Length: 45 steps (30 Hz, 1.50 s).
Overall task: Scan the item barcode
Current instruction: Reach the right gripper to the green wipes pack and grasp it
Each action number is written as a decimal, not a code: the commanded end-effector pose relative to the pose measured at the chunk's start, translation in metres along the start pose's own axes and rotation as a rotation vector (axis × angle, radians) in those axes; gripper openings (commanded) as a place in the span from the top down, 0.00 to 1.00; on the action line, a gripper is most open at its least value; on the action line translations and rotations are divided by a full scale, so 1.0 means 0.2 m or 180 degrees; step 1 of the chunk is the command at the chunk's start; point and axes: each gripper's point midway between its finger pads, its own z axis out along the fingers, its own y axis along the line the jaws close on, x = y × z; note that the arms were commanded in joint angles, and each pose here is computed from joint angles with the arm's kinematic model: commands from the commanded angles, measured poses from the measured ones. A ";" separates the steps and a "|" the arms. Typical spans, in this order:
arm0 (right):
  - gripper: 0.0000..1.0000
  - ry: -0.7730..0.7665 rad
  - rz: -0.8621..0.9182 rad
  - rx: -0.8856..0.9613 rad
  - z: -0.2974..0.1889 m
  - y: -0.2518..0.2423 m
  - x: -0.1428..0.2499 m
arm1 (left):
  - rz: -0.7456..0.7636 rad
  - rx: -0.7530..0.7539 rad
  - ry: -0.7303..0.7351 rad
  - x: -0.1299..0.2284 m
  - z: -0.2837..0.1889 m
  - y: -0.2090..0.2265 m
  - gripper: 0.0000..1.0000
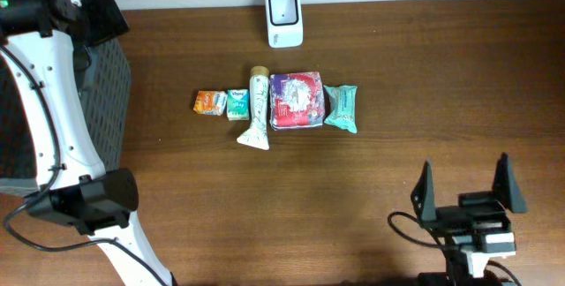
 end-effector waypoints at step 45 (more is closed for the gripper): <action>0.43 0.6747 0.2733 -0.0743 -0.10 0.73 2.00 | -0.0031 0.0029 -0.0028 -0.01 -0.02 0.00 0.01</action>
